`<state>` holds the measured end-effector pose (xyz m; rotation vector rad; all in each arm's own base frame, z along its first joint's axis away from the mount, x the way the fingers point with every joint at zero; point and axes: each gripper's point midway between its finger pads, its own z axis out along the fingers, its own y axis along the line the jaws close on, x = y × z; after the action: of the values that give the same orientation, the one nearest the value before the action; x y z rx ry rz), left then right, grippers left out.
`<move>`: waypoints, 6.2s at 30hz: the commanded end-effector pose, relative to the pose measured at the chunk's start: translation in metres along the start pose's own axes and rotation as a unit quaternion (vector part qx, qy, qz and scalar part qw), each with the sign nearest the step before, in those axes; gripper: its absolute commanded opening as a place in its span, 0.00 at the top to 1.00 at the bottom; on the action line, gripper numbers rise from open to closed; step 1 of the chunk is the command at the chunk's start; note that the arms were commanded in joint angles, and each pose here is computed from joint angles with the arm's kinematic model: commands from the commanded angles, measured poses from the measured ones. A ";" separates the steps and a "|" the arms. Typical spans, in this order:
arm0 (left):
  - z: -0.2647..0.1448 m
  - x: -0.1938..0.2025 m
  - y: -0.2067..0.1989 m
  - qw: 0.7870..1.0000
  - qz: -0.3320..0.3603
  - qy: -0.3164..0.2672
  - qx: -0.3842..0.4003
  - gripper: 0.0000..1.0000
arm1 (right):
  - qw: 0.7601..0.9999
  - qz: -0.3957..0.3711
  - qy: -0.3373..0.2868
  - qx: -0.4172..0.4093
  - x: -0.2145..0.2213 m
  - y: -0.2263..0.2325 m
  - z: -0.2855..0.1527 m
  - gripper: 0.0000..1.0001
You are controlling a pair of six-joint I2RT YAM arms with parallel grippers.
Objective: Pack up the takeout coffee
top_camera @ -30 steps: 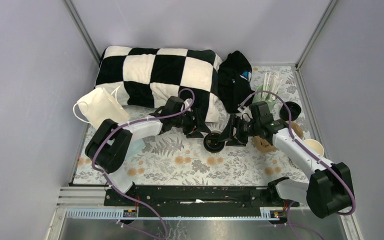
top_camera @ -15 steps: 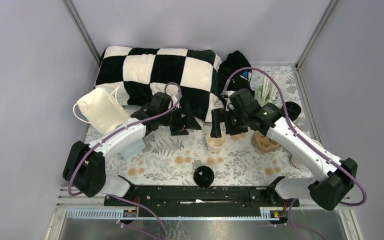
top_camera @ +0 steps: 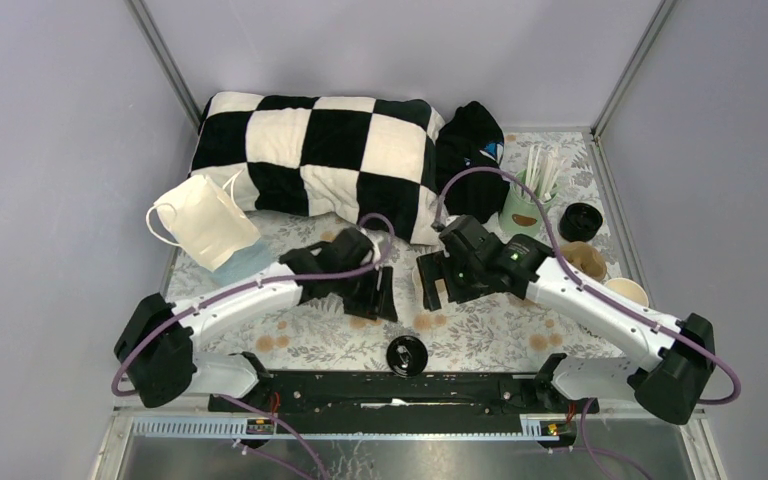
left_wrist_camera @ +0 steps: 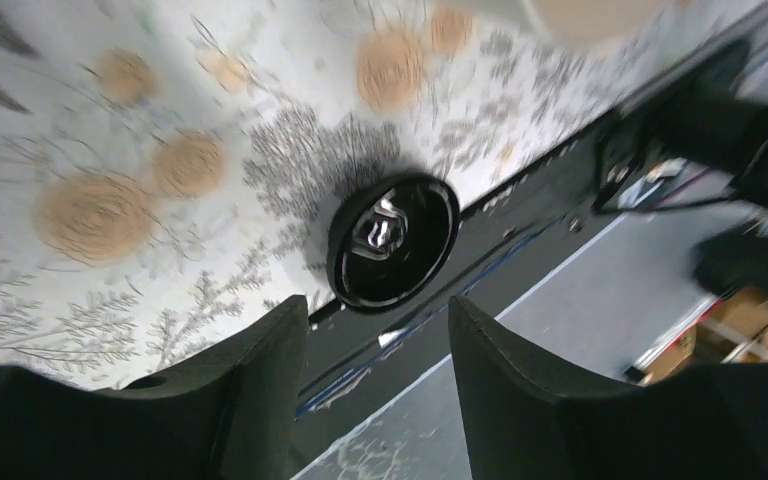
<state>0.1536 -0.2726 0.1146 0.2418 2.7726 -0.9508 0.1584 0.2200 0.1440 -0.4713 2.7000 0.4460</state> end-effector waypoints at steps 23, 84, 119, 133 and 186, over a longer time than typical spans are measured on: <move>0.064 0.054 0.025 0.972 0.133 0.064 -0.184 0.75 | 0.992 0.065 -0.108 -0.014 -0.027 -0.023 -0.039 0.02; -0.240 -0.110 -0.155 0.841 -0.026 -0.153 0.518 0.86 | 0.851 0.061 -0.233 -0.466 -0.195 0.178 -0.216 0.22; -0.118 -0.121 -0.032 0.976 -0.051 -0.168 0.126 0.01 | 0.974 -0.106 -0.002 0.201 -0.078 -0.048 -0.040 0.28; -0.114 -0.113 -0.021 0.981 -0.022 -0.162 0.103 0.01 | 0.980 -0.116 -0.001 0.162 -0.076 -0.035 0.007 0.27; -0.110 -0.108 -0.024 0.982 -0.025 -0.144 0.116 0.01 | 0.976 -0.114 0.020 0.186 -0.057 -0.053 0.028 0.16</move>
<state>0.2361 -0.2299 0.2298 0.0196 2.4571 -1.1960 0.2351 0.2010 0.1273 -0.6910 2.6640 -0.1245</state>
